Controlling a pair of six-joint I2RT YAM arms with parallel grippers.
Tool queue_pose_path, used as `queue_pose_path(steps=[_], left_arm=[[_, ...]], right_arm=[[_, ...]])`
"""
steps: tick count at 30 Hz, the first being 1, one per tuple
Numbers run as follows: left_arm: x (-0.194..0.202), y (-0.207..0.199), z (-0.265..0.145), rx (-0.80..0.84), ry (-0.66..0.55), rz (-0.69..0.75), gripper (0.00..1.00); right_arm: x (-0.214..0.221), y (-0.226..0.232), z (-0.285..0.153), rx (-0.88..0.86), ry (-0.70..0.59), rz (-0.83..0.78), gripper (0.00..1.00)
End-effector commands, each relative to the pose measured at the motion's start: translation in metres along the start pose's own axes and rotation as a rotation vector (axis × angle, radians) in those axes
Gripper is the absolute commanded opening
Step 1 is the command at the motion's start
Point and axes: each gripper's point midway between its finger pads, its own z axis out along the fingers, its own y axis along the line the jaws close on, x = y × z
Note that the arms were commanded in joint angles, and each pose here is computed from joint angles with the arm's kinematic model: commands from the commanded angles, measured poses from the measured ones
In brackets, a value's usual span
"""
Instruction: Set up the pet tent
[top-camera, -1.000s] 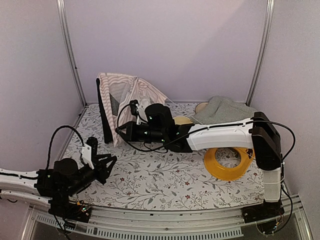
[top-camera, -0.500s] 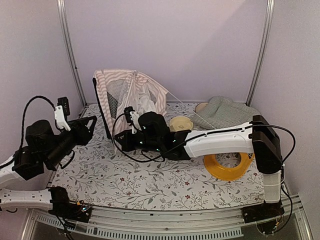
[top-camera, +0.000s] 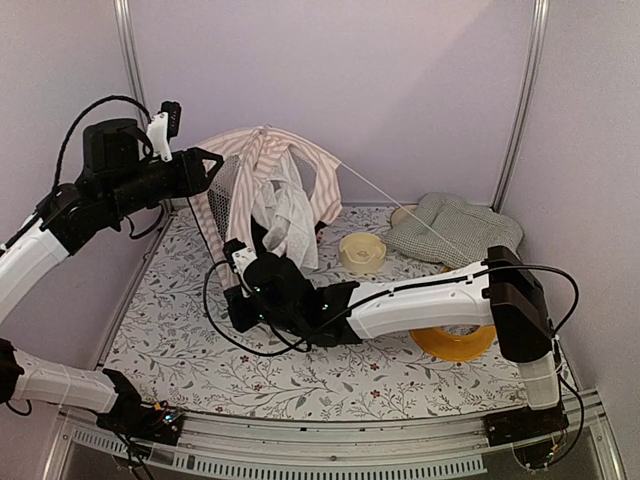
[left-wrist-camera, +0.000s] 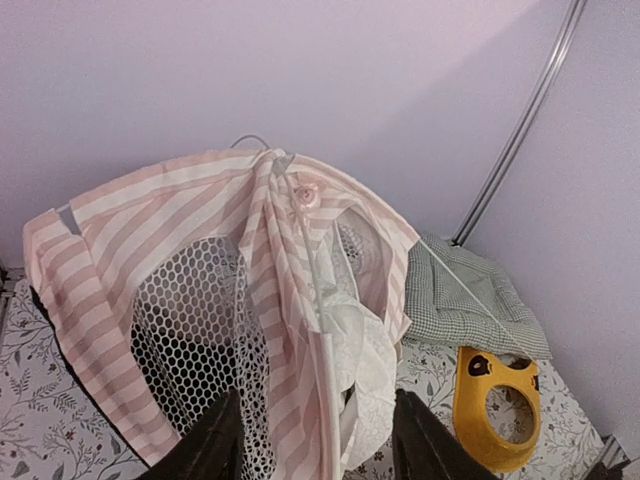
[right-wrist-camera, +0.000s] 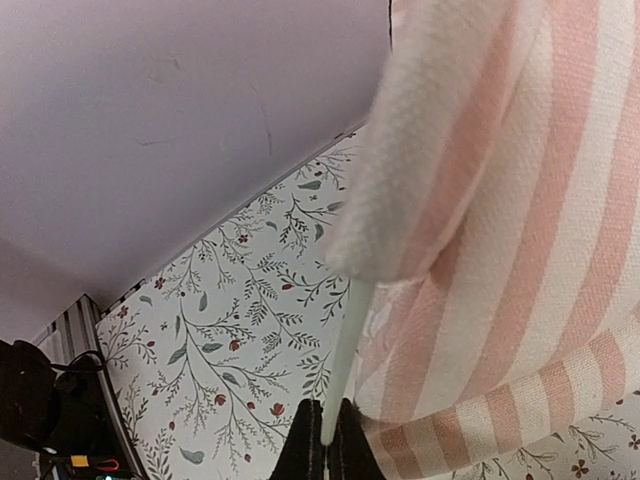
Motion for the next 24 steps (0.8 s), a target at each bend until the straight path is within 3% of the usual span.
queue_pose_path(steps=[1, 12, 24], left_arm=[[-0.009, -0.013, 0.016, 0.079, 0.071, 0.076, 0.5], [-0.008, 0.022, 0.07, -0.005, 0.141, 0.106, 0.41], [0.0, 0.034, 0.099, 0.007, 0.182, 0.09, 0.36]], right_arm=[[0.016, -0.012, 0.012, 0.105, 0.034, -0.108, 0.0], [0.024, -0.014, 0.02, 0.127, 0.059, -0.146, 0.0], [0.031, -0.013, 0.022, 0.122, 0.079, -0.153, 0.0]])
